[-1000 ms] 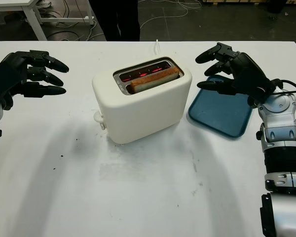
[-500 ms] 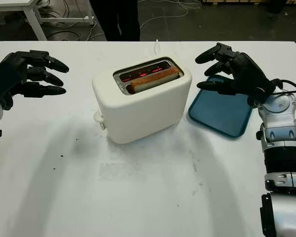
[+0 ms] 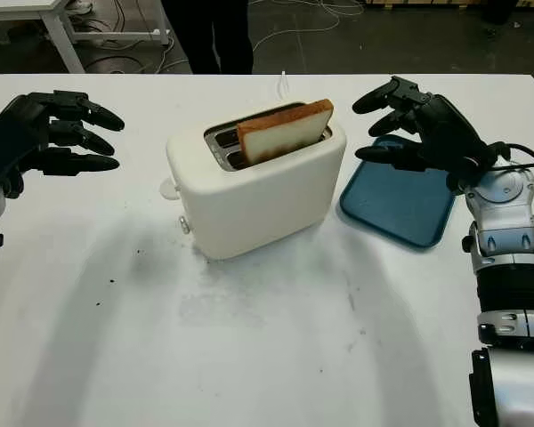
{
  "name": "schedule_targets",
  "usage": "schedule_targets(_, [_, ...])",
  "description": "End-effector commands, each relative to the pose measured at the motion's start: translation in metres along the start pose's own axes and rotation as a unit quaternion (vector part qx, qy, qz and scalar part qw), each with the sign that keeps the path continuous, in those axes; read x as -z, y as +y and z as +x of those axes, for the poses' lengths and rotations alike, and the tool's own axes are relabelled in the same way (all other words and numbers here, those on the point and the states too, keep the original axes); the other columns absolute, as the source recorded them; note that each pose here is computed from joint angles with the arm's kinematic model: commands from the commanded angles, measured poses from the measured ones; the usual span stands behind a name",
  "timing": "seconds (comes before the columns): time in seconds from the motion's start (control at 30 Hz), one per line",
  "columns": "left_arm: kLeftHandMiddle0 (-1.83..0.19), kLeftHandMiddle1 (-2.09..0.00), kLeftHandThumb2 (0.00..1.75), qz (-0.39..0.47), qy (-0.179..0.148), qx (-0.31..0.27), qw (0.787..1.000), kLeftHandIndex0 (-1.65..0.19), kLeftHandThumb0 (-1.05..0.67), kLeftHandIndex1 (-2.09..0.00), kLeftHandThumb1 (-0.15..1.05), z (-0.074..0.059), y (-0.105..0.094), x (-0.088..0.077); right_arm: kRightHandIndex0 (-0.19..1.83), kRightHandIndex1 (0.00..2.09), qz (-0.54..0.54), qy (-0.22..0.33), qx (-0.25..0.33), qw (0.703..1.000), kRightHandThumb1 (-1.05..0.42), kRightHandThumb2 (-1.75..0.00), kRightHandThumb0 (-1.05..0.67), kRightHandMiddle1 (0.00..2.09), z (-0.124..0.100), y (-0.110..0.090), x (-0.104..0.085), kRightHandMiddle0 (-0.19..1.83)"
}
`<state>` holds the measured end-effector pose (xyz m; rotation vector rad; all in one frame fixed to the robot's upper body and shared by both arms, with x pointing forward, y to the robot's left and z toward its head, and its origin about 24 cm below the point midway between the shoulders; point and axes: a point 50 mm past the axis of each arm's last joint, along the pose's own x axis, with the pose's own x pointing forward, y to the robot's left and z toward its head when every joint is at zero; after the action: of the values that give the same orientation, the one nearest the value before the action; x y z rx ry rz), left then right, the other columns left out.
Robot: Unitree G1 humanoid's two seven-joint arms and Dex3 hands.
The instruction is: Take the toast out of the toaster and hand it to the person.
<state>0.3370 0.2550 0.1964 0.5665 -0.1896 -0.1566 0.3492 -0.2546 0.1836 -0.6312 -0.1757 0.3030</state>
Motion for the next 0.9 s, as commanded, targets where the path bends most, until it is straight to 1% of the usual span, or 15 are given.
schedule_targets(0.0, [-0.77,-0.87,0.0,0.001,0.002,0.003,1.0,-0.8,-1.05,-0.69,0.54,0.0,0.0,0.0,0.06,1.35,0.008,-0.007,0.002,1.0,-0.85,0.0,-0.97,1.05,0.002,-0.002,-0.005,0.15])
schedule_targets(0.1, [-0.77,-0.87,0.0,0.003,0.001,0.002,1.0,-0.8,-1.05,-0.69,0.54,0.0,0.0,0.0,0.04,1.34,0.005,-0.012,0.003,1.0,-0.84,0.0,-0.94,1.05,0.004,-0.004,-0.009,0.15])
schedule_targets(0.2, [-0.77,-0.87,0.0,-0.001,0.0,0.003,1.0,-0.8,-1.05,-0.69,0.53,0.0,0.0,0.001,0.01,1.34,-0.016,-0.038,0.004,0.999,-0.82,0.0,-0.9,1.04,0.006,-0.009,-0.021,0.14])
schedule_targets(0.27, [-0.77,-0.87,0.0,0.002,0.002,0.002,1.0,-0.8,-1.05,-0.69,0.53,0.0,0.0,0.0,0.02,1.33,-0.038,-0.051,0.011,0.998,-0.81,0.0,-0.88,1.03,0.008,-0.014,-0.035,0.14])
schedule_targets(0.33, [-0.76,-0.87,0.0,0.005,0.003,0.002,1.0,-0.79,-1.05,-0.69,0.53,0.0,0.0,0.0,0.05,1.27,-0.051,-0.055,0.019,0.997,-0.79,0.0,-0.86,1.0,0.011,-0.019,-0.051,0.16])
schedule_targets(0.37, [-0.76,-0.87,0.0,0.007,0.004,0.003,1.0,-0.79,-1.05,-0.69,0.53,0.0,0.0,0.0,0.06,1.25,-0.057,-0.06,0.023,0.996,-0.79,0.0,-0.88,0.98,0.011,-0.021,-0.059,0.17])
schedule_targets(0.4, [-0.76,-0.87,0.01,0.006,0.004,0.003,1.0,-0.79,-1.05,-0.69,0.54,0.0,0.0,0.001,0.07,1.22,-0.064,-0.073,0.026,0.995,-0.79,0.0,-0.9,0.95,0.012,-0.023,-0.069,0.19])
schedule_targets(0.47, [-0.76,-0.87,0.0,0.004,0.003,0.002,1.0,-0.79,-1.05,-0.69,0.53,0.0,0.0,0.001,0.08,1.21,-0.071,-0.094,0.03,0.993,-0.77,0.0,-0.89,0.92,0.012,-0.026,-0.083,0.2])
schedule_targets(0.53, [-0.77,-0.88,0.0,0.005,0.003,0.001,1.0,-0.8,-1.05,-0.69,0.54,0.0,0.0,0.001,0.09,1.21,-0.073,-0.119,0.03,0.99,-0.76,0.0,-0.86,0.91,0.013,-0.028,-0.096,0.2])
schedule_targets(0.57, [-0.77,-0.88,0.0,0.004,0.001,0.0,1.0,-0.8,-1.05,-0.69,0.54,0.0,-0.001,0.001,0.09,1.25,-0.08,-0.135,0.034,0.987,-0.74,0.0,-0.85,0.92,0.013,-0.029,-0.104,0.21])
schedule_targets(0.67, [-0.77,-0.88,0.0,0.004,0.0,-0.001,1.0,-0.8,-1.05,-0.7,0.54,-0.001,0.0,0.001,0.11,1.27,-0.104,-0.173,0.042,0.979,-0.7,0.0,-0.84,0.94,0.014,-0.026,-0.123,0.23])
schedule_targets(0.73, [-0.77,-0.88,0.0,0.002,0.0,-0.001,1.0,-0.8,-1.05,-0.7,0.54,-0.001,0.0,0.002,0.15,1.27,-0.141,-0.192,0.041,0.971,-0.7,-0.01,-0.86,0.96,0.015,-0.023,-0.133,0.27])
schedule_targets(0.77, [-0.77,-0.88,0.0,0.002,0.001,-0.002,1.0,-0.8,-1.05,-0.7,0.54,-0.001,0.0,0.002,0.17,1.27,-0.154,-0.198,0.037,0.967,-0.71,-0.01,-0.88,0.96,0.016,-0.021,-0.136,0.28])
schedule_targets(0.83, [-0.77,-0.88,0.0,0.002,0.0,-0.001,1.0,-0.8,-1.05,-0.7,0.54,-0.002,0.0,0.002,0.18,1.25,-0.169,-0.212,0.019,0.963,-0.68,0.0,-0.85,0.96,0.02,-0.016,-0.138,0.29])
schedule_targets(0.87, [-0.77,-0.88,0.0,0.003,-0.001,-0.001,1.0,-0.8,-1.05,-0.7,0.54,-0.002,0.0,0.002,0.19,1.24,-0.182,-0.218,0.009,0.959,-0.67,0.0,-0.87,0.96,0.022,-0.013,-0.138,0.29])
